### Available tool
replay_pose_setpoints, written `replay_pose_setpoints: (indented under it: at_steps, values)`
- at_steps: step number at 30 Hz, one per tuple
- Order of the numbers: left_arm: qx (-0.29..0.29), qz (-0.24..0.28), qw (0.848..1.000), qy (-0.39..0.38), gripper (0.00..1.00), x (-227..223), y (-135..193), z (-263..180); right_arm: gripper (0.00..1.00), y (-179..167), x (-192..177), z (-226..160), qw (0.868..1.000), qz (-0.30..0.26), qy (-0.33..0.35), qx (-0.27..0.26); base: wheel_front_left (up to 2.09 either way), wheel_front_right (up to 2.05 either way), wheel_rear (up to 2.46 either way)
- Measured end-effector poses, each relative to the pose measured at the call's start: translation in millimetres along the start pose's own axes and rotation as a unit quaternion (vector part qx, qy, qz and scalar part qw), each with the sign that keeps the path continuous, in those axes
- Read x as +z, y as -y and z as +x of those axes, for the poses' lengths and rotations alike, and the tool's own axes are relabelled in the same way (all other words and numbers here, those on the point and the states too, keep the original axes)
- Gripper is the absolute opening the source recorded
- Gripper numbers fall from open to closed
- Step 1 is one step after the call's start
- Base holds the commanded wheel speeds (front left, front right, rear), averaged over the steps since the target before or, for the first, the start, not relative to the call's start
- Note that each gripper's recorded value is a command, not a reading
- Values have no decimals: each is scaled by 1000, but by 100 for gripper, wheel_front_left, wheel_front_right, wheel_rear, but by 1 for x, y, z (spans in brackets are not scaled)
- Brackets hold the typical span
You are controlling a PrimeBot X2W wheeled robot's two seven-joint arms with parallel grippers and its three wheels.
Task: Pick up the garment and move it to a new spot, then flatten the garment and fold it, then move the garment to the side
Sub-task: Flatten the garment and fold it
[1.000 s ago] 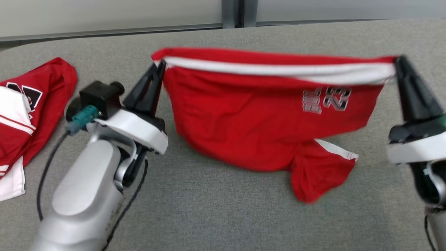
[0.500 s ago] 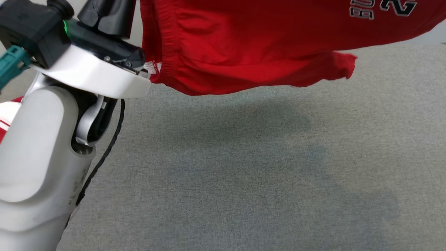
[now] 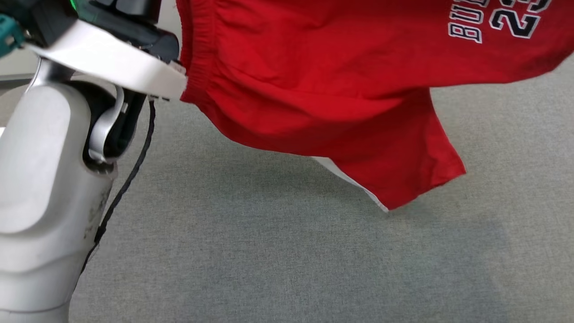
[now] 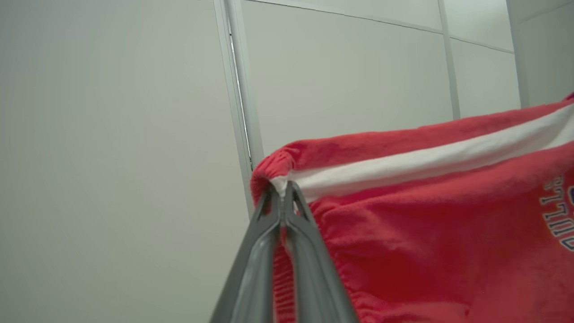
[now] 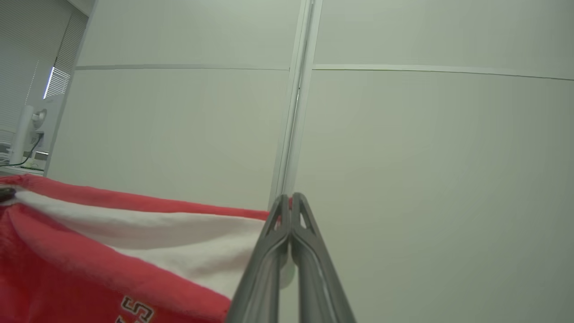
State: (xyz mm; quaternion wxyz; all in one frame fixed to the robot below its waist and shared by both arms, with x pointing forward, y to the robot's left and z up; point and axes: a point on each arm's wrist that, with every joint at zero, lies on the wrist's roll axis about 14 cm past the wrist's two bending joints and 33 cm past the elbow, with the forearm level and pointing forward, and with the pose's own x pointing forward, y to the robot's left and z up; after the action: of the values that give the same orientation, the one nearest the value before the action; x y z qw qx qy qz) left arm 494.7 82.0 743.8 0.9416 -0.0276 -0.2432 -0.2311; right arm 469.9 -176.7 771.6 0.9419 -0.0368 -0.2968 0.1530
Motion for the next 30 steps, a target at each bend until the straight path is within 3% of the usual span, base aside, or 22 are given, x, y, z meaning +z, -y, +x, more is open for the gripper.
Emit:
replay_pose_setpoints:
  at_steps: [9, 17, 25, 30]
  values:
    - [29, -21, 999, -33, 0, -54, -32, 35, 0, -3, -59, 51, 998, 45, -47, 13, 0, 0, 0]
    - [60, -36, 995, -67, 0, -105, -59, 66, 0, -26, -119, 97, 992, 84, -85, 32, 0, 0, 0]
    - [105, -93, 966, -219, 0, -222, -59, 20, 0, -64, -222, 64, 967, 140, -212, 31, 0, 0, 0]
    - [132, -143, 933, -304, 0, -286, -44, -37, 0, -82, -282, 8, 940, 181, -288, 16, 0, 0, 0]
